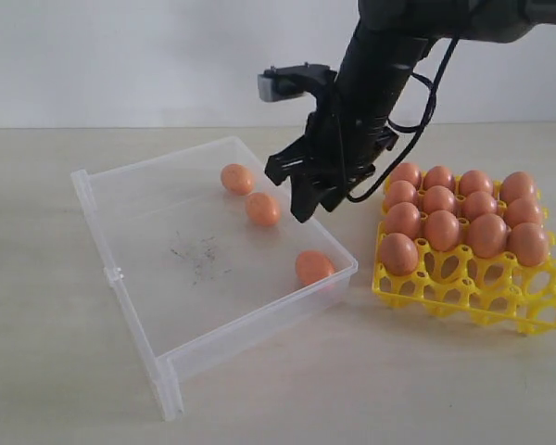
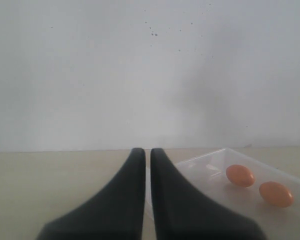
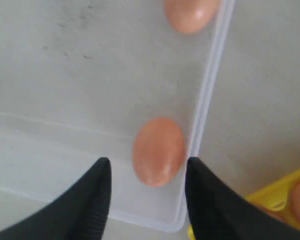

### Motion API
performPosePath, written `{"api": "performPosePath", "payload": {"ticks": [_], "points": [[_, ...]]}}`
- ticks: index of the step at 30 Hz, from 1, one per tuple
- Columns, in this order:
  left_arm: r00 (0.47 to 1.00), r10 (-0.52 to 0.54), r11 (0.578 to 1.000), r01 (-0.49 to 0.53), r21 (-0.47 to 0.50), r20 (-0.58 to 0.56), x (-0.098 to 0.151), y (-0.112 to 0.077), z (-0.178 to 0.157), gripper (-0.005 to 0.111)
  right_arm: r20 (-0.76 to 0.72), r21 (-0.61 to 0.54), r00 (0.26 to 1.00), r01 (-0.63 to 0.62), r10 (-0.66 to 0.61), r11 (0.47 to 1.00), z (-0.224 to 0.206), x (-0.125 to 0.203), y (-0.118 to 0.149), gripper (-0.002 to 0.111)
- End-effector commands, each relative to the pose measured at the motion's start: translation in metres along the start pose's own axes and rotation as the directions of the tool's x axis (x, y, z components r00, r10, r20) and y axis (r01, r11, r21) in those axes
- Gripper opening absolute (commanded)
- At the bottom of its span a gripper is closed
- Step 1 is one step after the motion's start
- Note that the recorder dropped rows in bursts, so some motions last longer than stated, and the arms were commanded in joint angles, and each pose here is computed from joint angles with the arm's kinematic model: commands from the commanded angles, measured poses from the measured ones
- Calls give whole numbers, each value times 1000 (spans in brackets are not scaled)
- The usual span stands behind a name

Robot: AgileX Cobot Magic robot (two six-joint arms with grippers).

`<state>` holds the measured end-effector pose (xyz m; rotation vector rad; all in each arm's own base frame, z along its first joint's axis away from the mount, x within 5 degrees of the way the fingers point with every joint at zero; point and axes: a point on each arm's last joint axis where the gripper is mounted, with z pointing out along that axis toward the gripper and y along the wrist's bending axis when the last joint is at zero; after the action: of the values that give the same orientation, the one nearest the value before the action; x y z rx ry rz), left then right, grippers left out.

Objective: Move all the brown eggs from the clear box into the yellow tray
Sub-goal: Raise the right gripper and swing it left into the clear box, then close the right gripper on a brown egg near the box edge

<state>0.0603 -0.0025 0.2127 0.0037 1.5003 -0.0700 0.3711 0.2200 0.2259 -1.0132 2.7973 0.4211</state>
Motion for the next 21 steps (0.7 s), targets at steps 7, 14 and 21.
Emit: {"api": "performPosePath", "payload": {"ticks": [7, 14, 21], "points": [[1000, 0, 1000, 0, -2, 13, -2, 0, 0, 4, -77, 7, 985, 154, -153, 988, 7, -1, 31, 48], [1000, 0, 1000, 0, -2, 13, -2, 0, 0, 4, -182, 80, 959, 234, -217, 969, 35, 0, 44, 48], [1000, 0, 1000, 0, -2, 13, -2, 0, 0, 4, -267, 165, 944, 245, -196, 955, 59, 2, 26, 48]]}}
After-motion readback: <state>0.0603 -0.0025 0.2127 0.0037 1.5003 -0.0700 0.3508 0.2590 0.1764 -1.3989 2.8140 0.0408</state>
